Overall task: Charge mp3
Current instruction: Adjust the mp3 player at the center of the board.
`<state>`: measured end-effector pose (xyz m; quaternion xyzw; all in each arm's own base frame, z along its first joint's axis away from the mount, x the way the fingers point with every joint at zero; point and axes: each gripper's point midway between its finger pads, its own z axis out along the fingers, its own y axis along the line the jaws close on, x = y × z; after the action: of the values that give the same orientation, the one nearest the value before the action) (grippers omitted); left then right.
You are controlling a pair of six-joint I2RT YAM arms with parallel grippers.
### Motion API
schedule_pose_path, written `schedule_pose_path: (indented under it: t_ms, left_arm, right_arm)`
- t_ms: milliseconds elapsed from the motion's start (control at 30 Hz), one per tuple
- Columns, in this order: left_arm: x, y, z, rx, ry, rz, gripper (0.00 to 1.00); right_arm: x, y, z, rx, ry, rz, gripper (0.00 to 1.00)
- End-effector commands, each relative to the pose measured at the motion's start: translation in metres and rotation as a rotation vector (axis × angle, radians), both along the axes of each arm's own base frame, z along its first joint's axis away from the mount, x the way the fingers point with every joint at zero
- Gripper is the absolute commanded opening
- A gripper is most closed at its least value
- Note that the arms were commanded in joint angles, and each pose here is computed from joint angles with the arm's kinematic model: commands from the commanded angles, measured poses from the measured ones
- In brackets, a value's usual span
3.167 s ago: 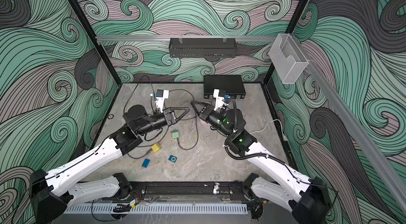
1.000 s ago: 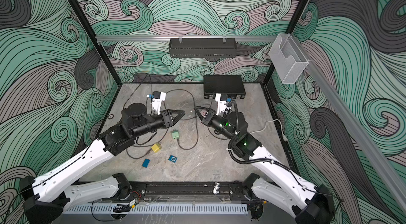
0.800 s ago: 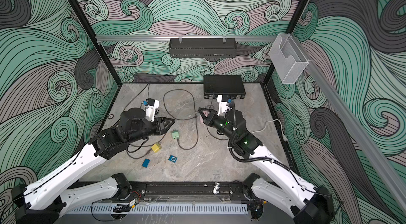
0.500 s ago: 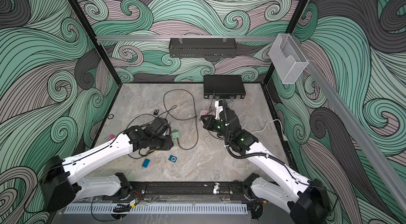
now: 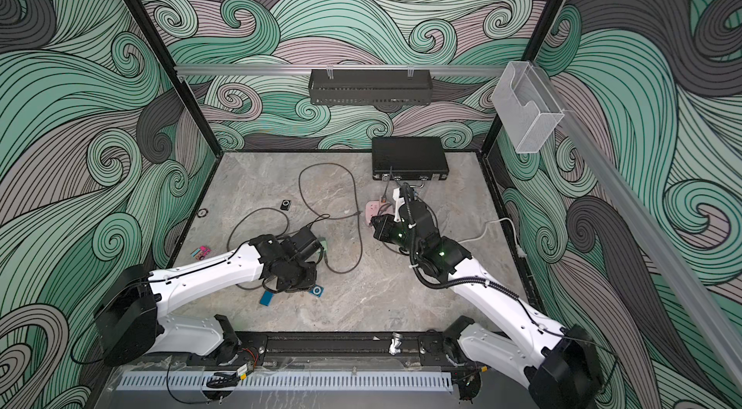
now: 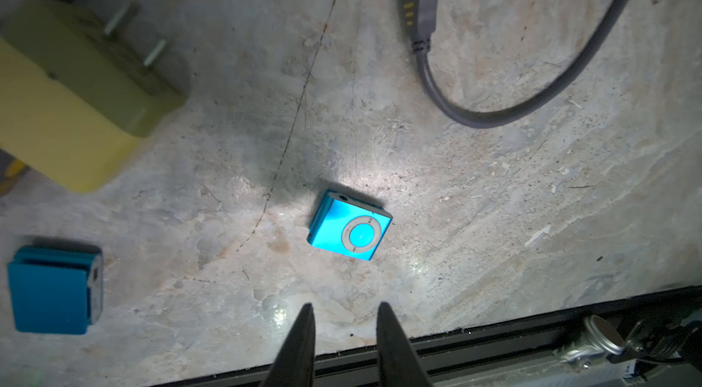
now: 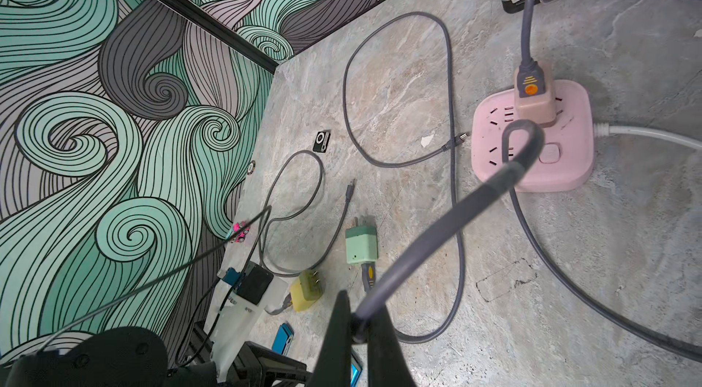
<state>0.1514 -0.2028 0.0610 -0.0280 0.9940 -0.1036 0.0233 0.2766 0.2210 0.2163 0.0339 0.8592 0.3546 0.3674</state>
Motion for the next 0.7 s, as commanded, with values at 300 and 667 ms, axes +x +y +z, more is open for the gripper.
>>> schedule_pose_path:
  t_ms: [300, 667]
  left_arm:
    - [-0.028, -0.024, -0.014, 0.042, 0.113, -0.176, 0.14]
    - [-0.012, -0.036, -0.034, 0.137, 0.090, -0.221, 0.10]
  right_arm:
    - [-0.002, -0.008, 0.000, -0.007, -0.005, -0.021, 0.00]
    - [-0.009, -0.018, 0.002, -0.015, -0.017, -0.042, 0.00]
